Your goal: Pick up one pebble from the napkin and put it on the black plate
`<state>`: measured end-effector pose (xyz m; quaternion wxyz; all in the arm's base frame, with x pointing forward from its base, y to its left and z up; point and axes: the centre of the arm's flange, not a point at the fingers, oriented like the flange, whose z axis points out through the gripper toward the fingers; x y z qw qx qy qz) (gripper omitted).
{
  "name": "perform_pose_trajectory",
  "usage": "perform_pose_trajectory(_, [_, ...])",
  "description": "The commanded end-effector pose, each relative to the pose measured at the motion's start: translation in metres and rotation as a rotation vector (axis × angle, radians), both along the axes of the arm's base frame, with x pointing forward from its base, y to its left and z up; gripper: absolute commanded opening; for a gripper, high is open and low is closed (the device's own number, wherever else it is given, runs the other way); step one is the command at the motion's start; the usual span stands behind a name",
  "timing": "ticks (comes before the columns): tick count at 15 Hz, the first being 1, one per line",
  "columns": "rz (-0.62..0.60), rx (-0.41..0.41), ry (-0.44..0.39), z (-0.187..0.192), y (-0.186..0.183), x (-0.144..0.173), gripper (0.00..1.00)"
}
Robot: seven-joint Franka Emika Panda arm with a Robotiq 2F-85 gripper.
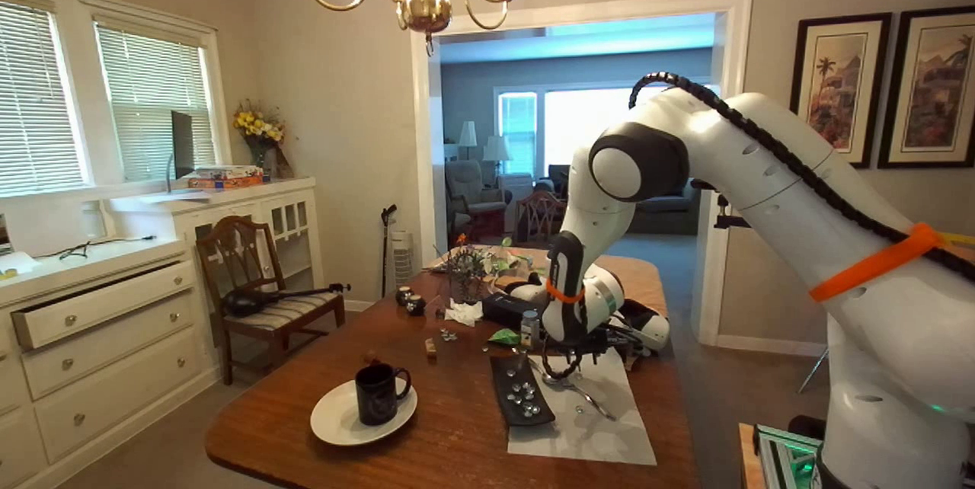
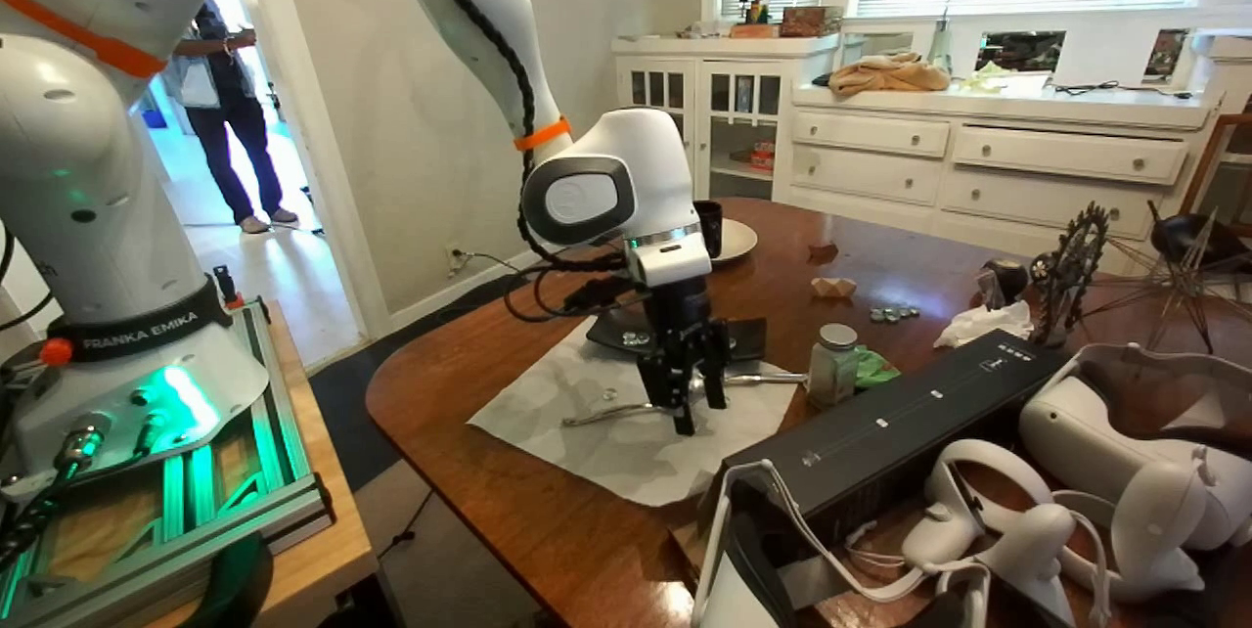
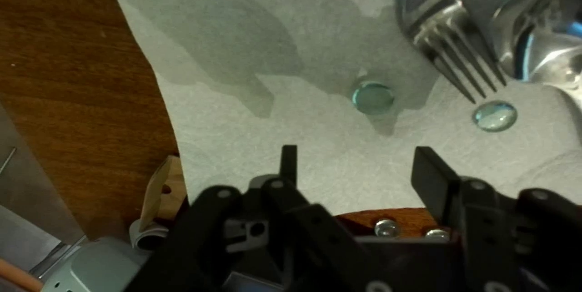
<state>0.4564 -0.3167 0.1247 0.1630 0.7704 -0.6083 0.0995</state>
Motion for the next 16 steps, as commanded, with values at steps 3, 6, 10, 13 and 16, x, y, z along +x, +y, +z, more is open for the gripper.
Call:
perform_pose_trajectory(3, [-0.013,0.0,-0.022,-0.004,-0.003,-0.003,1.0])
perform_pose_trajectory(6, [-0.014,0.002,-0.007,-0.001,0.006,-0.011,1.0])
perform_pose_trajectory(10, [0.0,0.011,-0.019,-0.008,0.016,-0.021,0.97])
perform_pose_trajectory(13, [0.015,0.009,-0.035,-0.018,0.025,-0.025,0.85])
perform_pose_trajectory(16, [0.025,0.005,-0.064,-0.024,0.034,-0.025,0.76])
